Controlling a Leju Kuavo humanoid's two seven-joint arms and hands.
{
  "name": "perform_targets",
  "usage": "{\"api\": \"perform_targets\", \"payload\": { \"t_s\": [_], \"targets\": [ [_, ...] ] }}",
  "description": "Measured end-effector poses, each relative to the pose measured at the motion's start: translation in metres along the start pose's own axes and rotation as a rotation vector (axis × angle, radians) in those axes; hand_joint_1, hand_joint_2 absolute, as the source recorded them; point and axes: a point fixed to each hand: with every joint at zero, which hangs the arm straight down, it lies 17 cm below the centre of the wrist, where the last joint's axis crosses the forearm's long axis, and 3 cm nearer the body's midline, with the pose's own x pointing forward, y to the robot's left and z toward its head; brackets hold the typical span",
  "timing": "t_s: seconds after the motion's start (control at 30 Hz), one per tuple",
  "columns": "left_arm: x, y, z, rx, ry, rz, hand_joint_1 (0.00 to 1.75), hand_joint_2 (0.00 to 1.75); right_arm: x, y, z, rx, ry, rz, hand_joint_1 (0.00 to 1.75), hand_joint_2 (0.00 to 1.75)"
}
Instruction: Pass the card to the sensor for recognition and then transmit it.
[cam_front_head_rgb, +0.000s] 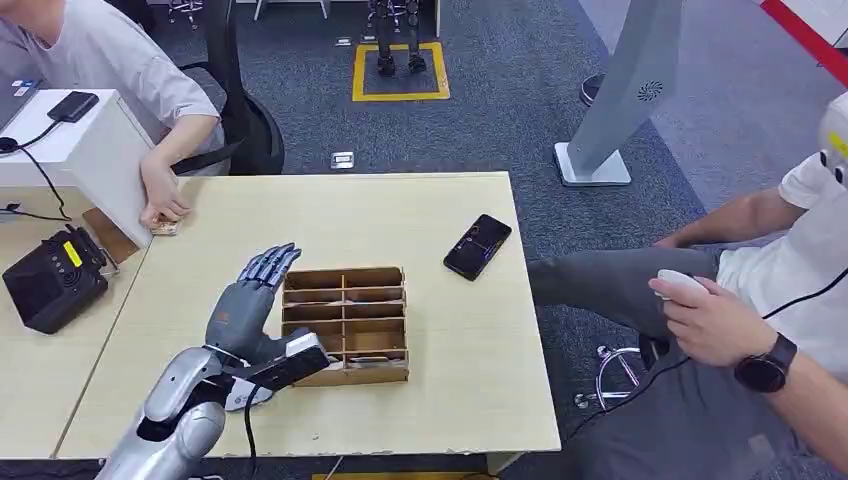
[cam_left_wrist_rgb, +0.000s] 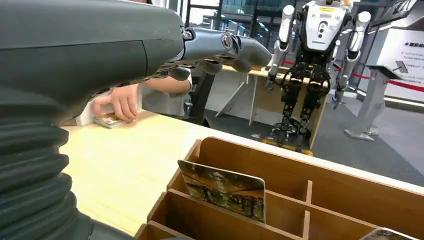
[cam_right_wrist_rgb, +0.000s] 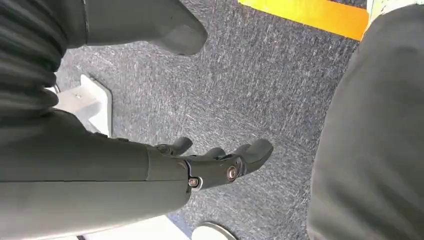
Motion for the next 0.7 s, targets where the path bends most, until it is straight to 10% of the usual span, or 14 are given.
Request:
{"api": "perform_targets", "payload": {
  "t_s": [0.4,0.43,0.47,0.7],
  "targets": [
    [0.0003,-0.0002,-0.0001,0.000,0.001,0.005,0.02,1.75,0.0008,0.0003,0.0000,0.000,-0.004,0.005,0.00,1.75],
    [0.0003,-0.0002,-0.0001,0.000,0.001,0.005,1.52,1.75,0.0007,0.0003,0.0000,0.000,-0.003,0.005,0.00,1.75],
    [0.0004,-0.0002,-0.0002,0.000,0.001,0.006,1.75,1.75,0.0008,0.0002,0.0000,0.000,-0.004,0.006,0.00,1.75],
    [0.0005,-0.0005,-0.0001,-0.001,0.001,0.012,1.75,1.75,0.0006,0.0000,0.0000,0.000,-0.003,0.004,0.00,1.75]
  ]
}}
